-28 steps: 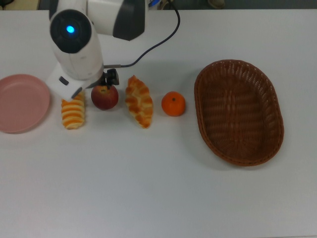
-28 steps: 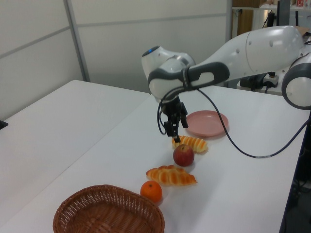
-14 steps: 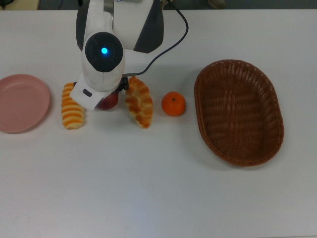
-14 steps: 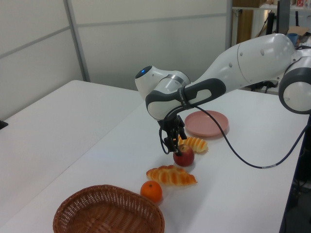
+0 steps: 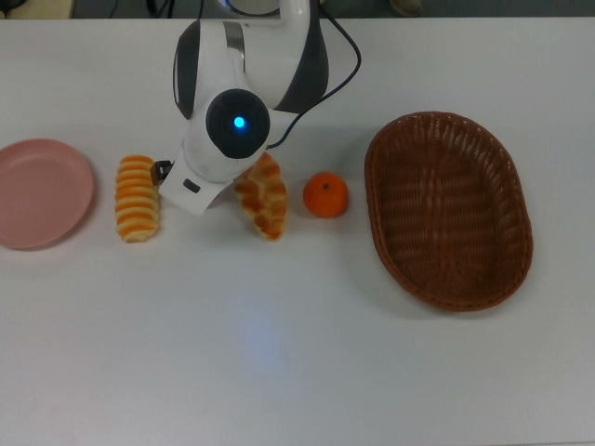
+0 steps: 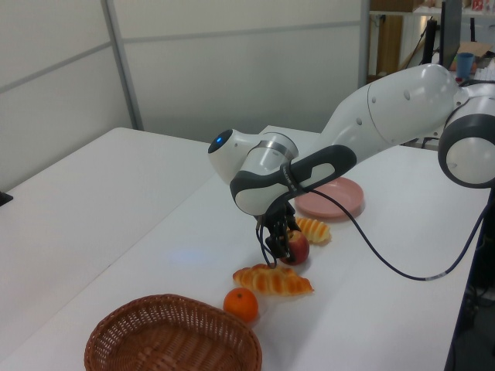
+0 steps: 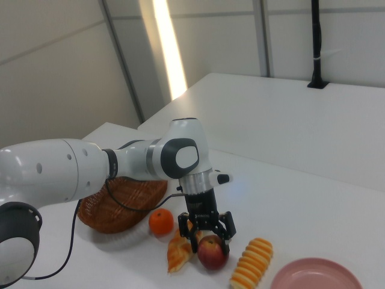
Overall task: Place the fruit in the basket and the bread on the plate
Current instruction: 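Carry the apple to the wicker basket and release it inside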
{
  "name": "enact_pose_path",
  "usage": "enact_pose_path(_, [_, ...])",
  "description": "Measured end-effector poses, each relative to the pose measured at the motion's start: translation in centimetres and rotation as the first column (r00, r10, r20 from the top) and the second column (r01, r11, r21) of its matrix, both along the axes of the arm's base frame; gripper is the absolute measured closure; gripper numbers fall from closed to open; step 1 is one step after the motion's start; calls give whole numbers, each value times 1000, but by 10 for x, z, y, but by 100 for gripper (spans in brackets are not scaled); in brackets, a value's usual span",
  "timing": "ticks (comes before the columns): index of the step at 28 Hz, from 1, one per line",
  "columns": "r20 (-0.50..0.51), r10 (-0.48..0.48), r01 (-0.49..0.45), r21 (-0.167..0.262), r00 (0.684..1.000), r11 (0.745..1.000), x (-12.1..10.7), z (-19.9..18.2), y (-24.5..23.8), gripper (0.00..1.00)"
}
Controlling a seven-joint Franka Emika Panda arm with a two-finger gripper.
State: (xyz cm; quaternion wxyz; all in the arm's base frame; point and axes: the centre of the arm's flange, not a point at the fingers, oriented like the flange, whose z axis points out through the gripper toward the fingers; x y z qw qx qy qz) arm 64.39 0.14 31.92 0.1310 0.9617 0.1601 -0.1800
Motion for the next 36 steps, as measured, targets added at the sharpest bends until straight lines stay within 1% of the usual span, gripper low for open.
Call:
enact_pose_path(2, [3, 2, -2, -3, 1000, 1000, 0, 1, 0, 10])
enact_pose_path(9, [4, -1, 1, -3, 1000, 1000, 1, 2, -2, 11])
enact_pose_path(12, [21, -3, 3, -1, 1000, 1000, 4, 9, -2, 11])
enact_pose_path(15, [68, -14, 12, 23, 998, 1000, 11, 26, 2, 11])
enact_pose_path(17, [117, -21, 14, 56, 993, 998, 19, 49, 12, 11])
enact_pose_path(19, [157, -16, 2, 86, 987, 996, 23, 71, 28, 11])
enact_pose_path(20, [188, -1, -19, 103, 982, 994, 25, 88, 46, 11])
enact_pose_path(24, [254, 40, -71, 116, 967, 991, 22, 122, 103, 11])
enact_pose_path(26, [277, 72, -109, 119, 958, 987, 15, 133, 143, 11])
enact_pose_path(31, [293, 143, -187, 128, 946, 974, -4, 133, 218, 11])
enact_pose_path(34, [298, 171, -218, 131, 939, 967, -11, 126, 246, 11])
enact_pose_path(36, [298, 191, -239, 131, 935, 962, -16, 115, 268, 11])
